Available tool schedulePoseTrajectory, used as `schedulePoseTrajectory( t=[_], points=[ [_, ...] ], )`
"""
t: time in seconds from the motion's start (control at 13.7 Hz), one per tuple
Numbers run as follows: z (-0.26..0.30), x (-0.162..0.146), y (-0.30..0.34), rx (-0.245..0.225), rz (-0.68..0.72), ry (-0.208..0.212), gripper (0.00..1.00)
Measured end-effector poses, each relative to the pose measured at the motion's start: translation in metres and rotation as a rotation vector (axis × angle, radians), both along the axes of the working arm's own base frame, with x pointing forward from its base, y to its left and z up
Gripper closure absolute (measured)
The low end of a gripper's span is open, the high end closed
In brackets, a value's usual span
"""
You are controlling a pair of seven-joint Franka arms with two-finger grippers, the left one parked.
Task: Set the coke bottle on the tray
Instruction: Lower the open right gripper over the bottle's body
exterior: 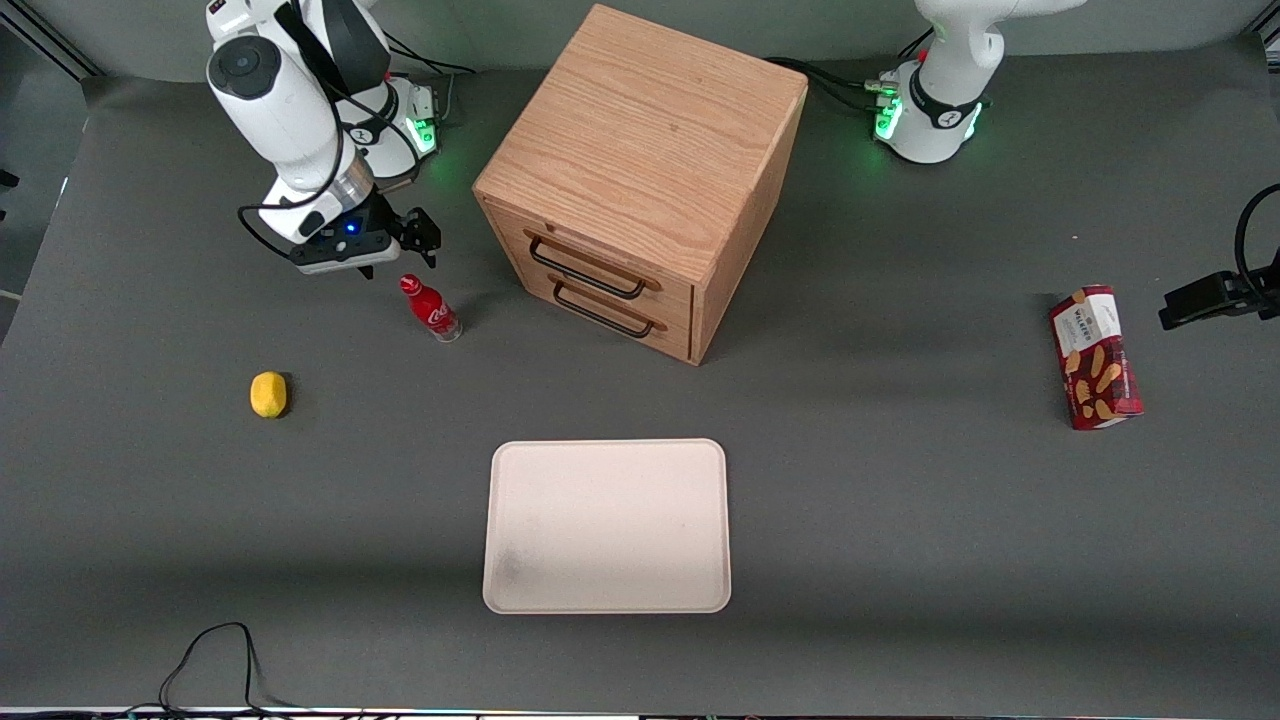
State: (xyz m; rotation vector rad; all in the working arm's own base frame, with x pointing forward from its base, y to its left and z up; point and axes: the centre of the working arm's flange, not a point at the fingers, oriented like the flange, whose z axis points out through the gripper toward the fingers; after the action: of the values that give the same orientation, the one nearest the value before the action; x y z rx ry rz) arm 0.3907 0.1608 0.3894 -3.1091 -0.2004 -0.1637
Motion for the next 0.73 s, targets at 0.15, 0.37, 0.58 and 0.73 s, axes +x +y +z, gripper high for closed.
schedulePoseTrajectory(
  t=[0.15, 0.37, 0.58, 0.73],
  points=[
    [-0.012, 0.002, -0.003, 0.0, -0.007, -0.007, 0.0],
    [-0.029, 0.003, -0.003, -0.001, -0.008, -0.009, 0.0],
    [-0.045, 0.0, -0.003, -0.002, -0.006, -0.008, 0.0],
    [-0.054, -0.002, -0.003, -0.002, -0.004, -0.01, 0.0]
  ],
)
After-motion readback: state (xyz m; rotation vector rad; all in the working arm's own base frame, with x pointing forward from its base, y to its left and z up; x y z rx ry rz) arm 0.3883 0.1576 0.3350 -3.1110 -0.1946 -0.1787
